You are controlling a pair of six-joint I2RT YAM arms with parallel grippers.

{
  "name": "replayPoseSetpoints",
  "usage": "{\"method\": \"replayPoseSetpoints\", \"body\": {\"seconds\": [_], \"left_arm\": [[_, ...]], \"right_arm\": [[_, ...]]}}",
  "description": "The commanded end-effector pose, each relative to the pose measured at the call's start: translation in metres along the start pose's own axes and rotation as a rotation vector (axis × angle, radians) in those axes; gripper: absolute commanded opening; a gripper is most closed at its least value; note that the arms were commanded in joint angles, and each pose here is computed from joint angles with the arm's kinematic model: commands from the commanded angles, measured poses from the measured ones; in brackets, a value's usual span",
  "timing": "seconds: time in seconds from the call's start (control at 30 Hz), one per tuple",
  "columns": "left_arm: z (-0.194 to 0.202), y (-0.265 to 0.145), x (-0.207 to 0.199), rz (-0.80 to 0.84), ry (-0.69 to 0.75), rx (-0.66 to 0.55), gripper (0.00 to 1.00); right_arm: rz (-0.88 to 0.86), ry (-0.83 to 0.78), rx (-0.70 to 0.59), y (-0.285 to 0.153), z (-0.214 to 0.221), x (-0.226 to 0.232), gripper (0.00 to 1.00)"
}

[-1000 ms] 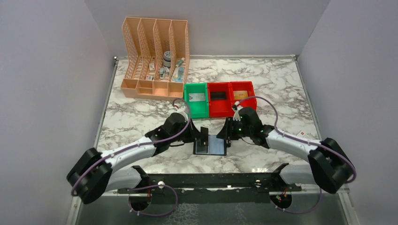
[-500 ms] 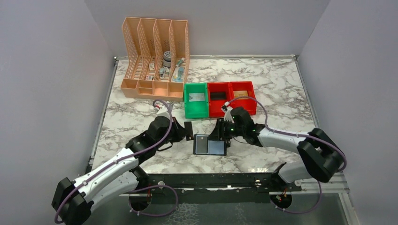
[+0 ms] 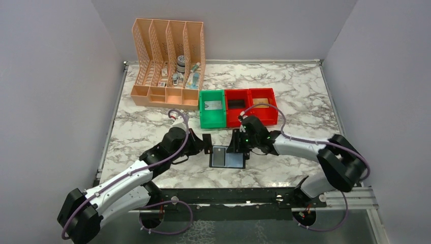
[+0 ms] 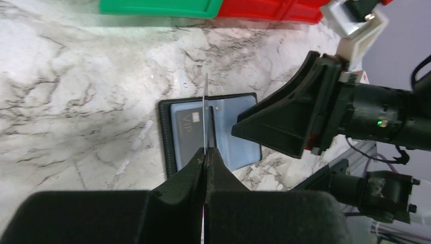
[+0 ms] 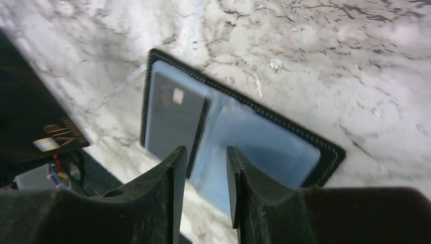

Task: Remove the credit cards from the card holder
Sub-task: Remove the credit card from the card holder.

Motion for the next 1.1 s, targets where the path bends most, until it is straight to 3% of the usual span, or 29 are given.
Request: {"method": "replayPoseSetpoints", "body": {"seconds": [0.0,0.13,0.2,0.3,0.37,0.6,0.7,0.87,1.07], "left_arm": [[-0.009,0.004,-0.038,0.206,-0.024,-0.016,0.00],[-0.017,0.008,-0.048,0.277,-0.029,-0.024,0.00],[-0.020,0.010,-0.052,0.319,-0.035,-0.013,0.00],[-0.022,0.009,-0.061,0.406,-0.051,0.016,0.00],[-0.024,0.008,-0.063,0.435,-0.052,0.026,0.00],[-0.023,0.000,-0.080,0.569,-0.012,0.075,0.00],[-0.023,-0.002,-0.086,0.613,-0.024,0.081,0.00],[-0.026,-0.005,-0.092,0.662,-0.042,0.064,0.00],[-0.029,-0.009,-0.098,0.702,-0.062,0.050,0.00]], "right_arm": [[-0.049,-0.068,-0.194,-0.049,-0.033,0.027,0.39],[-0.003,-0.077,-0.446,-0.093,-0.069,0.025,0.59],[0.033,-0.074,-0.484,-0.104,-0.085,0.011,0.61],[-0.032,-0.014,-0.455,-0.114,-0.101,-0.012,0.61],[-0.167,0.018,-0.439,-0.122,-0.106,-0.018,0.61],[-0.547,-0.107,-0.430,-0.138,-0.087,0.016,0.64],[-0.661,-0.116,-0.358,-0.140,-0.077,0.029,0.64],[-0.757,-0.068,-0.254,-0.139,-0.070,0.038,0.62],[-0.790,-0.097,-0.260,-0.137,-0.066,0.058,0.62]]}}
Point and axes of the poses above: each gripper's point midway between its finger pads, its own y axis out along the fingers, its own x axis along the line the jaws close on, z = x × y, the point moved 2 cm from there along -y, back along the fingers, and after that the axes turned 3 degrees about y, right-handed, at the moved point
